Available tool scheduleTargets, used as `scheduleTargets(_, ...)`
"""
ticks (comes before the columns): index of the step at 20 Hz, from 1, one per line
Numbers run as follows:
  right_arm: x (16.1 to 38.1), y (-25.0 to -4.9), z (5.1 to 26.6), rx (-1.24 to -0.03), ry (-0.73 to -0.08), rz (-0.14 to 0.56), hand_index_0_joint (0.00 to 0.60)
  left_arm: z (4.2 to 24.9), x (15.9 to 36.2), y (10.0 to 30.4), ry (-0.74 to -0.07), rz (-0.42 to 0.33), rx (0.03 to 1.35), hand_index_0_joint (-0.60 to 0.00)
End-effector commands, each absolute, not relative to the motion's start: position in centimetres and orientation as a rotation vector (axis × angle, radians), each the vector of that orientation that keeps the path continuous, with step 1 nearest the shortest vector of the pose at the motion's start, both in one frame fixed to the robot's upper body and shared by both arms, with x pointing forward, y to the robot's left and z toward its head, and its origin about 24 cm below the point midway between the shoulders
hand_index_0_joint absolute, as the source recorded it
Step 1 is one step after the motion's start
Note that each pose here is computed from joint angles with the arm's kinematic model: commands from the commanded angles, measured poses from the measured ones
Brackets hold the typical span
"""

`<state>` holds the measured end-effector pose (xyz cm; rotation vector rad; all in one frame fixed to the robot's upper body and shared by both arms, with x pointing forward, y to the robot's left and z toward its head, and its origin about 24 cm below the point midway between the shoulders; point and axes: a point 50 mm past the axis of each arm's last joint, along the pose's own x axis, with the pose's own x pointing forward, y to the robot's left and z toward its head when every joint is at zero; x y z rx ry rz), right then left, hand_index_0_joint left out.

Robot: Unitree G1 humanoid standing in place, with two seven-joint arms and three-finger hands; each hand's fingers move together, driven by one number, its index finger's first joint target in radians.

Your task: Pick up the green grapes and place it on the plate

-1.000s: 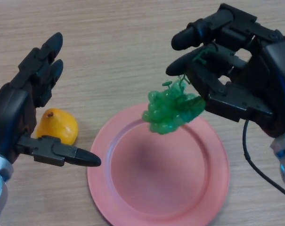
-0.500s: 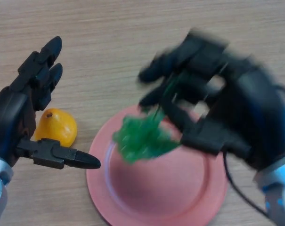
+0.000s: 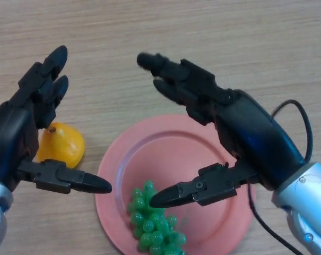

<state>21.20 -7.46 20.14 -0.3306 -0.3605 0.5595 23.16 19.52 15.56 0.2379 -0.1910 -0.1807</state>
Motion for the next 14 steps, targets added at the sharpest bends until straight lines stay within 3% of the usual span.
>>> scheduleTargets(1, 20.5, -8.7, 23.1, -0.333, -0.606, 0.499, 0.000, 18.4, 22.5, 20.1, -0.358, -0.143, 0.248, 0.000)
scheduleTargets(6, 21.6, -11.8, 22.4, -0.316, -0.606, 0.401, 0.000, 18.4, 22.7, 19.5, -0.356, -0.155, 0.241, 0.000)
scheduleTargets(14, 21.5, -14.1, 20.7, -0.356, -0.544, 0.399, 0.000, 19.4, 22.5, 19.8, -0.355, -0.143, 0.295, 0.000)
